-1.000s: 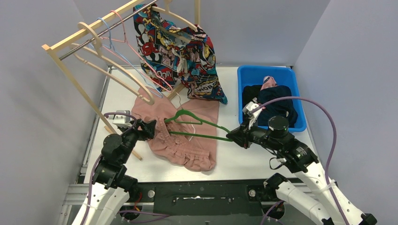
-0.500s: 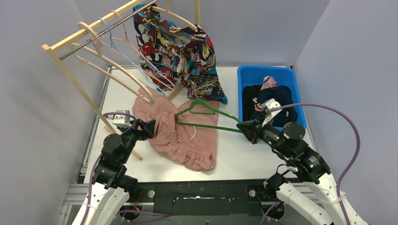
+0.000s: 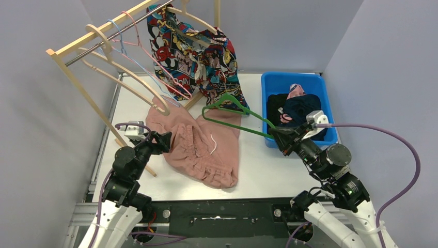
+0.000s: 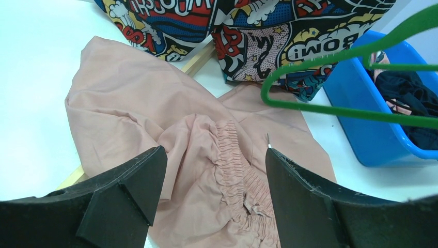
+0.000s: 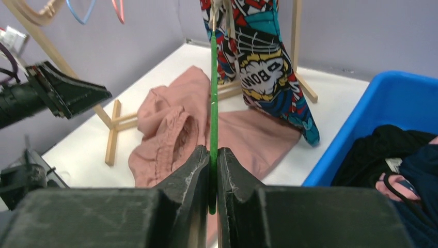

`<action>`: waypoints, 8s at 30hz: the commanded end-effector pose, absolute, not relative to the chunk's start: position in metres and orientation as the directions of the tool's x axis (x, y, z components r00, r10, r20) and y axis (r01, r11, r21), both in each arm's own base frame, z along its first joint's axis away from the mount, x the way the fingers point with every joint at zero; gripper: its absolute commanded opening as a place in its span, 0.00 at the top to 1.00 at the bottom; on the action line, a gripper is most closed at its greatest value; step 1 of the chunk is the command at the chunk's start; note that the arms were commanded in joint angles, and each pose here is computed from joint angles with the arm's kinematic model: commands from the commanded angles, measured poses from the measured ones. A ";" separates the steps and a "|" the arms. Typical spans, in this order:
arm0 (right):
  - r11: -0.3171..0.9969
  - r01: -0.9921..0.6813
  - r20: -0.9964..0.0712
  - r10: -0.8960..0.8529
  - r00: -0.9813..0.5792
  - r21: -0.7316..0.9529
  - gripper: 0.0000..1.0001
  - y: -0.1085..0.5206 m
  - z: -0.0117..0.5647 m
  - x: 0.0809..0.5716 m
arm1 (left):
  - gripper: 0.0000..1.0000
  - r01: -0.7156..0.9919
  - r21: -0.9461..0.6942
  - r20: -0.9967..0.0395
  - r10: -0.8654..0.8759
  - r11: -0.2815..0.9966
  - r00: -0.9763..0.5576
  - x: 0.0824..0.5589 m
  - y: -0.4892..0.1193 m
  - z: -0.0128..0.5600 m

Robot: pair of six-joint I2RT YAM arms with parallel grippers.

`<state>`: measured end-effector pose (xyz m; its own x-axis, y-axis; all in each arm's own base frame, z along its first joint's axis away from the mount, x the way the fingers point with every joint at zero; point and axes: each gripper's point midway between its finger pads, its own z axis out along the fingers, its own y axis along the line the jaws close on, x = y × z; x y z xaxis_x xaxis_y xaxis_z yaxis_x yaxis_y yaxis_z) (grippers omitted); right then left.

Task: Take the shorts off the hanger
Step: Remove the shorts from the hanger, then place the hanger on the clothes rod, then pick up the shorts at the center of the board.

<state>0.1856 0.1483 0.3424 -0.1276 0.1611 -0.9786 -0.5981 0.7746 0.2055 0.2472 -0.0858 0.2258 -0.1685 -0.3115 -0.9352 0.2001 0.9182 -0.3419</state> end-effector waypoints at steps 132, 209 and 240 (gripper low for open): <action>0.279 -0.960 -0.882 -0.453 -0.132 0.000 1.00 0.358 0.142 0.221 | 0.30 0.124 -0.332 -0.941 -0.320 0.935 -0.107 0.252 -0.069 0.243; 0.654 -0.755 -0.794 -0.487 -0.363 -0.056 1.00 0.307 0.133 0.286 | 0.30 0.154 -0.330 -0.942 -0.313 0.931 -0.122 0.252 -0.075 0.242; 0.968 0.249 -0.988 -0.060 0.144 -0.023 1.00 0.058 0.428 0.308 | 0.31 0.161 -0.328 -0.943 -0.310 0.931 -0.123 0.252 -0.076 0.241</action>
